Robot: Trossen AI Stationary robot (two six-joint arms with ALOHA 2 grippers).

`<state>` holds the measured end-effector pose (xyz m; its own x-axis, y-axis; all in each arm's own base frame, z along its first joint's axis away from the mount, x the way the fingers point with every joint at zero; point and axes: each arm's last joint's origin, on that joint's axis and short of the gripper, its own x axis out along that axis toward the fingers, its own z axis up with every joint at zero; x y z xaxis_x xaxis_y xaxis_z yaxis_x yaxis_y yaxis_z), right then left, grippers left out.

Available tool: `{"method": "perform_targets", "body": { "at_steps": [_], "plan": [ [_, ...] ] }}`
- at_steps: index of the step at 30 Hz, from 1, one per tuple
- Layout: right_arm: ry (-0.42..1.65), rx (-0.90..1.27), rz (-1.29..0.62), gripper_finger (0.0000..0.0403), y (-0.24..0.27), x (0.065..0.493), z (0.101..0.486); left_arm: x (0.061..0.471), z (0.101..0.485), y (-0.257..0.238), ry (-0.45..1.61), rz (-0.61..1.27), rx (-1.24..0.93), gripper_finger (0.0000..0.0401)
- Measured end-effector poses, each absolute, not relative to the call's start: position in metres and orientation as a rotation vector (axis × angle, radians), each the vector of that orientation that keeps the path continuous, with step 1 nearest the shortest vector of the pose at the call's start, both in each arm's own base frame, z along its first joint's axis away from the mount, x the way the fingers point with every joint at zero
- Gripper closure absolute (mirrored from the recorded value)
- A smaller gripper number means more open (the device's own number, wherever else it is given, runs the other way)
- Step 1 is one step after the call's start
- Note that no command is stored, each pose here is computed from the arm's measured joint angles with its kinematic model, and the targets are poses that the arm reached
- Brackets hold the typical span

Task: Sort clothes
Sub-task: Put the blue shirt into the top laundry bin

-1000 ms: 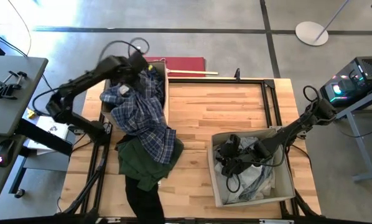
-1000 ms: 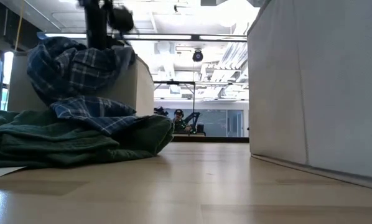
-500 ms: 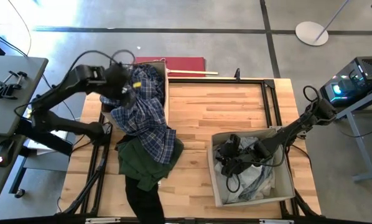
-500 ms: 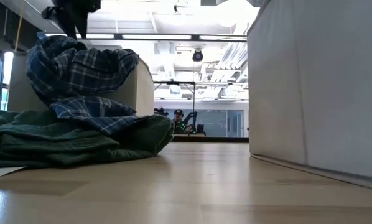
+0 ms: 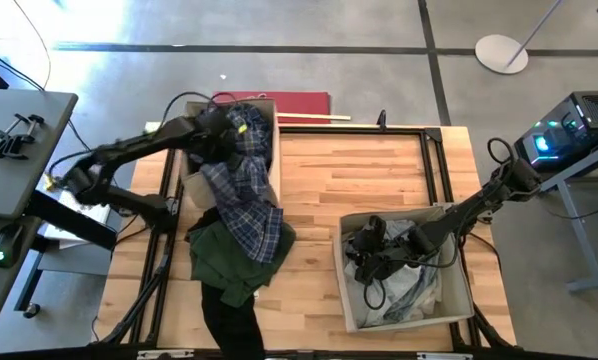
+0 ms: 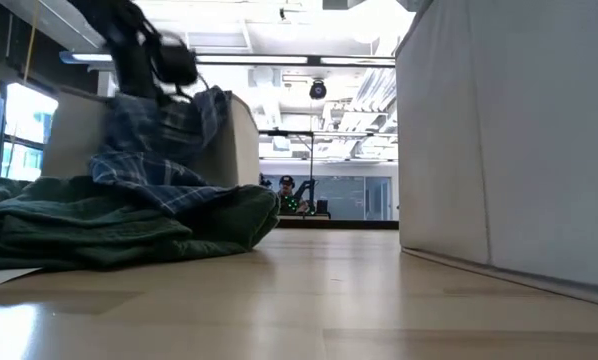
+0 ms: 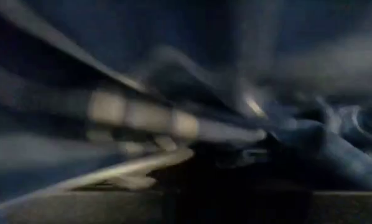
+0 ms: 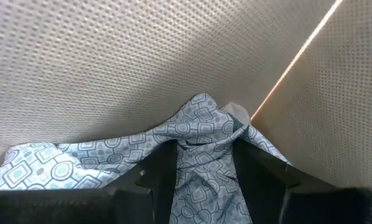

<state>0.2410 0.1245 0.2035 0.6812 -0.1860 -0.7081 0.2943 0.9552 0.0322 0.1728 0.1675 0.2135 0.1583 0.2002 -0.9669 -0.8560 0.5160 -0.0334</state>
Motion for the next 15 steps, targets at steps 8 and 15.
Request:
{"method": "perform_targets", "body": {
  "at_steps": [8,15],
  "plan": [
    [0.778,0.137,-0.266,0.0251,0.125,0.241,0.203,0.171,0.230,0.184,1.190,0.748,-0.760,0.0385],
    [0.776,0.148,-0.270,0.0251,0.124,0.241,0.203,0.157,0.322,0.168,1.043,0.775,-0.611,0.0368]
  ]
}}
